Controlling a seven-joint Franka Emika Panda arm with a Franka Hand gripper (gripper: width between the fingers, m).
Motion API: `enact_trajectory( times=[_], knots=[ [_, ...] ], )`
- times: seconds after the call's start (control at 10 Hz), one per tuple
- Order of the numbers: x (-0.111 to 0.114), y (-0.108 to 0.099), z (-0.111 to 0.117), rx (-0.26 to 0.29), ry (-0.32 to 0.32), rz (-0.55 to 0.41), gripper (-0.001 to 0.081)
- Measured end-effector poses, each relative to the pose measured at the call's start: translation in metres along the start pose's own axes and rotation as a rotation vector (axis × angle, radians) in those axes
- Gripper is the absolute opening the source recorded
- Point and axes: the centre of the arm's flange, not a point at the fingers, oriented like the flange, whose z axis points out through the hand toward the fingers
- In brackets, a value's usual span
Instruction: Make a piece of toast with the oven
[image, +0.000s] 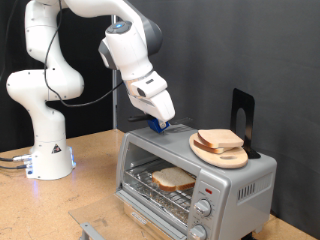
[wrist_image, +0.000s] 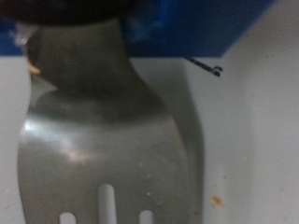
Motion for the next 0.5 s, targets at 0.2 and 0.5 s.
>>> enact_trajectory(
  times=[0.2, 0.5],
  knots=[
    [0.001, -0.005, 0.008, -0.009, 0.005, -0.003, 0.0391],
    [0.004, -0.015, 0.013, 0.002, 0.011, -0.009, 0.0391]
  ],
)
